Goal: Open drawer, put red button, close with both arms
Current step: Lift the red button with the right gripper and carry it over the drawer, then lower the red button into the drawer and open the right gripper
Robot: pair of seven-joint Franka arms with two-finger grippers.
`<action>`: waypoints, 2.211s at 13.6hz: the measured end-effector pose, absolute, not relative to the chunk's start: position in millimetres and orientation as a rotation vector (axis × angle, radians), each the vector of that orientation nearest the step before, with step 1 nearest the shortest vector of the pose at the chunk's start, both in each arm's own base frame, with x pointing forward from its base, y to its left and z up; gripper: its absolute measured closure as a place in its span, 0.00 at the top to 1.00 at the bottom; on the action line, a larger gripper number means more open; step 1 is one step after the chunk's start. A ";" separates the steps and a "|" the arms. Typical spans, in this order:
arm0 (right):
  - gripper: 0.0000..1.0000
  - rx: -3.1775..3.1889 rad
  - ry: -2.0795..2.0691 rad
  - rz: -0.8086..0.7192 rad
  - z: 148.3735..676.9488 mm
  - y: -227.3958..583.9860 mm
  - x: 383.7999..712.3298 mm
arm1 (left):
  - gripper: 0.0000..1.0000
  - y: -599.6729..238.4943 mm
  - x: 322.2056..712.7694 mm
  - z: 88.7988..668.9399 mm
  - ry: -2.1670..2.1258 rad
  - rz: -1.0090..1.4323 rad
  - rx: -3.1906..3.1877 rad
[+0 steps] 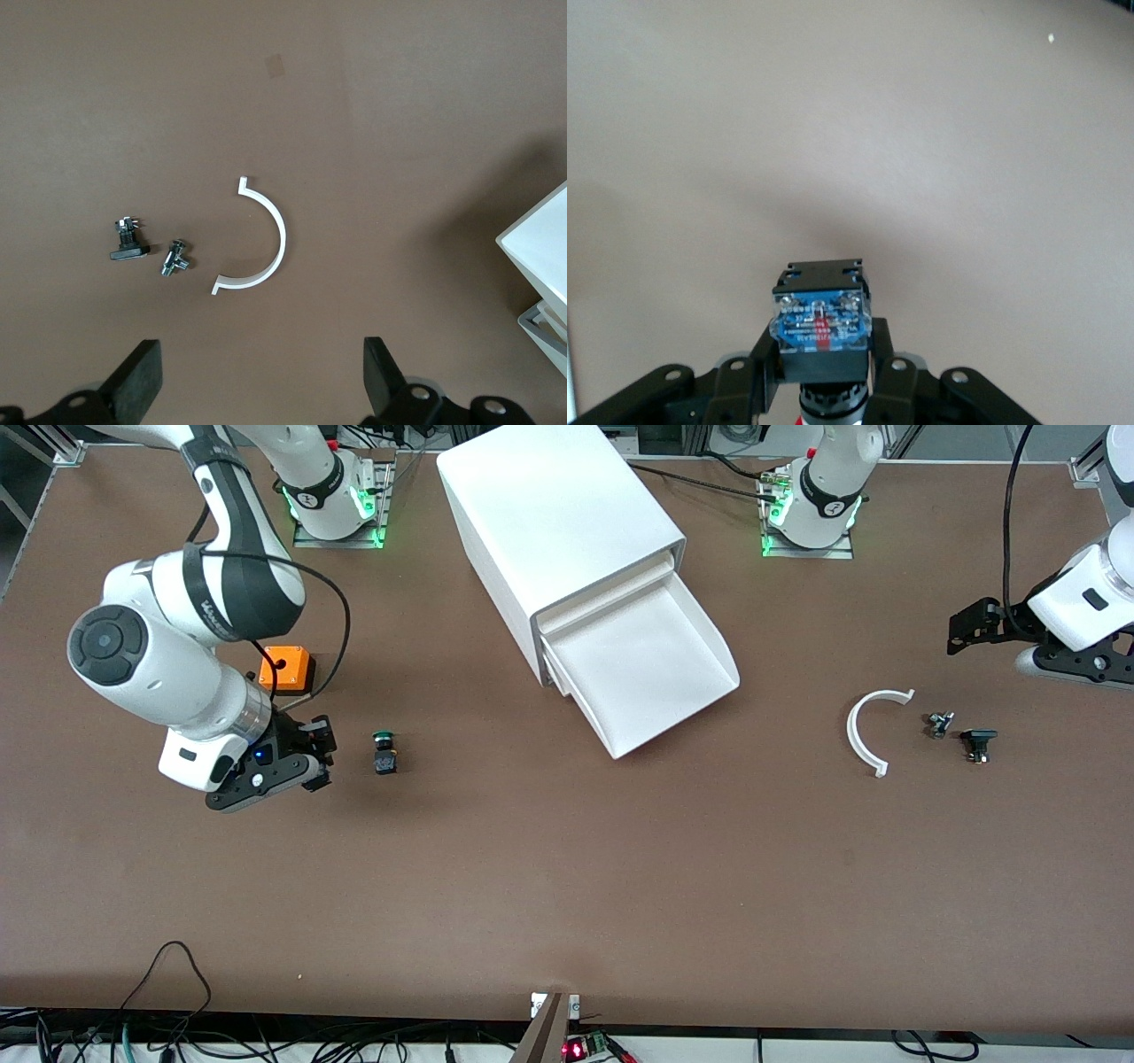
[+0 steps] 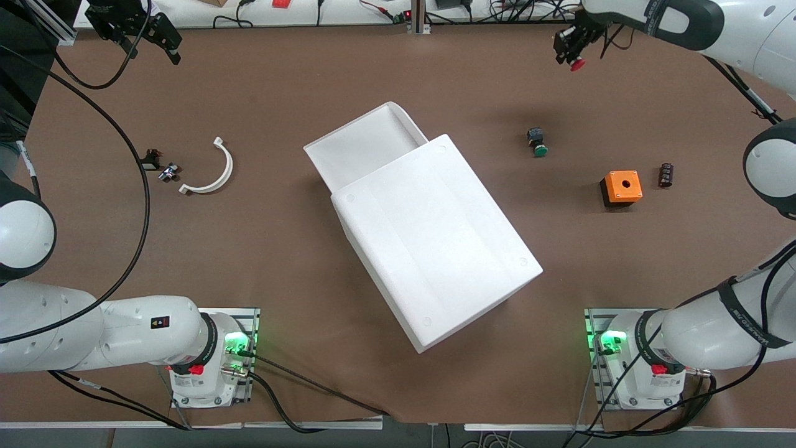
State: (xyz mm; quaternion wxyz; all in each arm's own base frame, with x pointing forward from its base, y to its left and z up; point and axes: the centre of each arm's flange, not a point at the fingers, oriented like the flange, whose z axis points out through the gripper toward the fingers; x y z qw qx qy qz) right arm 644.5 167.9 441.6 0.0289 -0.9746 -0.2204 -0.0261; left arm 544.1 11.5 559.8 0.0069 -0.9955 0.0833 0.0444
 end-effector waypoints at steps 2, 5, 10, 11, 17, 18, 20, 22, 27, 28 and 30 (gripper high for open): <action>0.43 -2.979 -0.729 -0.108 460.7 189.3 642.7 | 1.00 11.3 544.1 559.8 0.261 0.139 -3.114; 0.43 -2.917 -0.858 -0.164 482.4 225.3 635.9 | 1.00 11.2 544.1 559.8 0.257 0.139 -3.114; 0.43 -2.673 -1.317 -0.236 508.0 318.4 599.8 | 1.00 10.7 544.1 559.8 0.253 0.139 -3.114; 0.43 -2.623 -1.383 -0.241 510.4 343.6 588.1 | 1.00 10.5 544.1 559.7 0.253 0.139 -3.114; 0.43 -2.352 -1.689 -0.256 502.4 481.1 528.2 | 1.00 10.1 544.0 559.3 0.253 0.140 -3.114; 0.43 -2.313 -1.720 -0.269 502.4 501.5 520.4 | 1.00 10.1 544.0 559.3 0.253 0.140 -3.114; 0.43 -2.240 -1.832 -0.314 497.3 538.3 507.9 | 1.00 10.2 544.0 559.3 0.252 0.140 -3.114; 0.43 -2.188 -1.934 -0.332 482.2 571.0 491.9 | 1.00 10.3 544.0 559.2 0.252 0.141 -3.114; 0.43 -1.923 -2.265 -0.262 428.1 593.5 481.8 | 1.00 10.3 544.0 558.7 0.251 0.142 -3.114; 0.43 -1.883 -2.308 -0.232 415.2 593.4 483.2 | 1.00 10.3 544.2 558.3 0.251 0.143 -3.114; 0.43 -1.844 -2.362 -0.157 391.4 596.5 478.7 | 1.00 10.4 545.5 557.2 0.252 0.136 -3.114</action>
